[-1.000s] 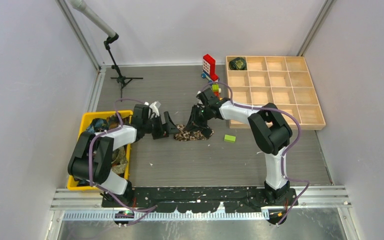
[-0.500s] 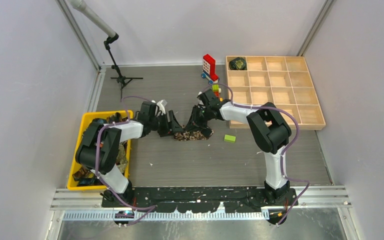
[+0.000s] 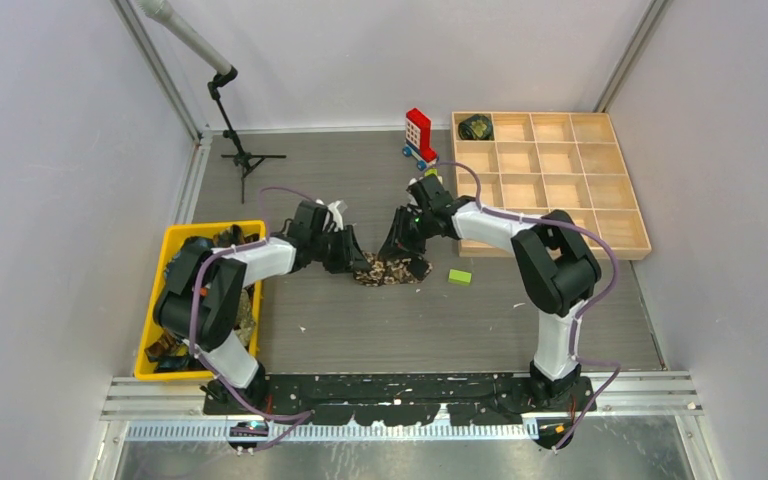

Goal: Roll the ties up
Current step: Roll the tie at the center of the board.

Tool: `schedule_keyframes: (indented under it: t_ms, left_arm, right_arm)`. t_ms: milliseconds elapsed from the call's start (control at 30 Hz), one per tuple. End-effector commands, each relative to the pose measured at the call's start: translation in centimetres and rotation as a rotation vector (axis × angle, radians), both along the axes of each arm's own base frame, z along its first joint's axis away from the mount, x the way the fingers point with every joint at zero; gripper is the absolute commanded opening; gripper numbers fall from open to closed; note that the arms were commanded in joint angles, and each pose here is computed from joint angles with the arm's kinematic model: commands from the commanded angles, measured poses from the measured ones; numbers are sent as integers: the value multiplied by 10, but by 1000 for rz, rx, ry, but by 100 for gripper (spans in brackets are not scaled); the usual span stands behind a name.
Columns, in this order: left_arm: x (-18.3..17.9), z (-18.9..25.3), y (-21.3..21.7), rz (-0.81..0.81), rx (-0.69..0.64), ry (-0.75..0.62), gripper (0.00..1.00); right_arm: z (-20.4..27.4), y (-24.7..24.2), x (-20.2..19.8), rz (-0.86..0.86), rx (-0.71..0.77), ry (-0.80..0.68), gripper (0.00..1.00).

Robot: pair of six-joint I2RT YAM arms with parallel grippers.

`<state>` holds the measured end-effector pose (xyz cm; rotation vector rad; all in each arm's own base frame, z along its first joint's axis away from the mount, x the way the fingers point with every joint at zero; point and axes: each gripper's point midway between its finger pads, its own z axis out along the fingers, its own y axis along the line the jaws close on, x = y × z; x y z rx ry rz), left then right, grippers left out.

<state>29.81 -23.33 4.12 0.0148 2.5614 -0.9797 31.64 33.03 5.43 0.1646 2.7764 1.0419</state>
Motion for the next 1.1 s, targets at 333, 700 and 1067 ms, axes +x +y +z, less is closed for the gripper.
schedule_keyframes:
  t_ms: [333, 700, 1067]
  left_arm:
    - [-33, 15, 14, -36, 48, 2, 25]
    - [-50, 22, 35, -53, 154, 16, 25]
    - [-53, 28, 54, -48, 303, -28, 24]
  right_arm:
    - [-30, -30, -33, -17, -129, 25, 30]
    - [-25, -15, -79, 15, -191, 39, 28]
    - [34, -25, -69, 19, -227, -89, 28]
